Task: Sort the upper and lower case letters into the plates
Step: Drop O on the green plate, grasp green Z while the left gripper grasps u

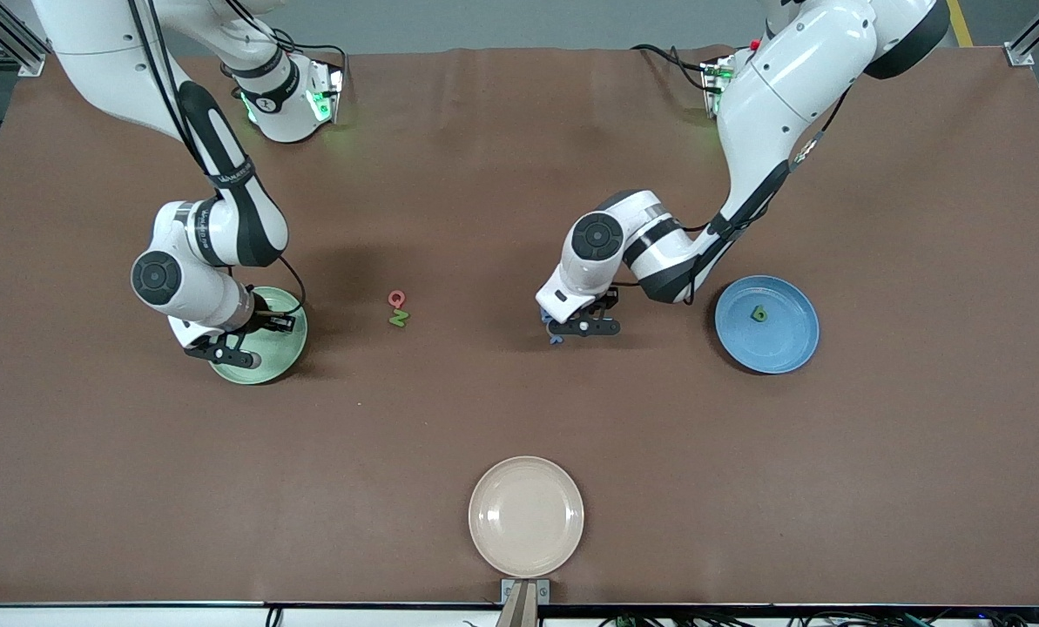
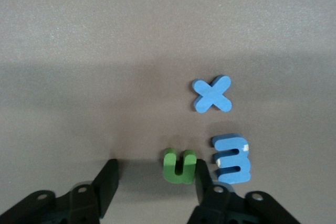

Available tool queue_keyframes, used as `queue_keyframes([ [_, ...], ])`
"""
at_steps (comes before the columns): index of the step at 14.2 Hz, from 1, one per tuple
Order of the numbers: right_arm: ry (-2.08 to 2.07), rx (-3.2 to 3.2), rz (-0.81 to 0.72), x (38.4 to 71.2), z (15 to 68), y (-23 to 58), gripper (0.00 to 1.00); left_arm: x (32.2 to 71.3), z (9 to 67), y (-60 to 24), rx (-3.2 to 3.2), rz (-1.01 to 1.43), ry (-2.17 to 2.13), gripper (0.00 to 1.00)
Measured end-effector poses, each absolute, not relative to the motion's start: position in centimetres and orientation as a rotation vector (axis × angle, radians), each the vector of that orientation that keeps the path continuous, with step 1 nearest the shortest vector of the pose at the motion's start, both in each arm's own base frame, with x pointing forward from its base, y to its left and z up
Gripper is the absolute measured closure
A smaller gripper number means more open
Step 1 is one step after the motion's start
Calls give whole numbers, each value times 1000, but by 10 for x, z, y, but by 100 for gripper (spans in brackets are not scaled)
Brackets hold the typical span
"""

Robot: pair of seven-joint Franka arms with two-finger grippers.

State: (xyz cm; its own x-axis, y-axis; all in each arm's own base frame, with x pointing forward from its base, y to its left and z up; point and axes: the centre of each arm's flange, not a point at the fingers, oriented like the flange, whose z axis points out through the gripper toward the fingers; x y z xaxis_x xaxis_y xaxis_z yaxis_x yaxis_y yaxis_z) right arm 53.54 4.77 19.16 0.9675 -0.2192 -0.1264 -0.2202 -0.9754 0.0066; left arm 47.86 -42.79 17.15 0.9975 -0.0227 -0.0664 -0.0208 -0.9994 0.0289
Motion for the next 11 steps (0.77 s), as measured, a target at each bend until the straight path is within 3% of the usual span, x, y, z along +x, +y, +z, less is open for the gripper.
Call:
queue_keyframes([
  [3,366,-3107,195,532,188,41,67,479,173,-429,3110,-100,-34,50],
  [5,375,-3106,195,532,188,38,52,479,174,-429,3108,-98,-35,57],
  [9,396,-3097,201,537,199,44,11,480,175,-429,3109,-96,-34,66],
  [10,426,-3091,196,540,204,51,2,480,176,-428,3113,-97,-34,73],
  [11,450,-3085,183,543,210,66,0,480,176,-429,3113,-96,-35,73],
])
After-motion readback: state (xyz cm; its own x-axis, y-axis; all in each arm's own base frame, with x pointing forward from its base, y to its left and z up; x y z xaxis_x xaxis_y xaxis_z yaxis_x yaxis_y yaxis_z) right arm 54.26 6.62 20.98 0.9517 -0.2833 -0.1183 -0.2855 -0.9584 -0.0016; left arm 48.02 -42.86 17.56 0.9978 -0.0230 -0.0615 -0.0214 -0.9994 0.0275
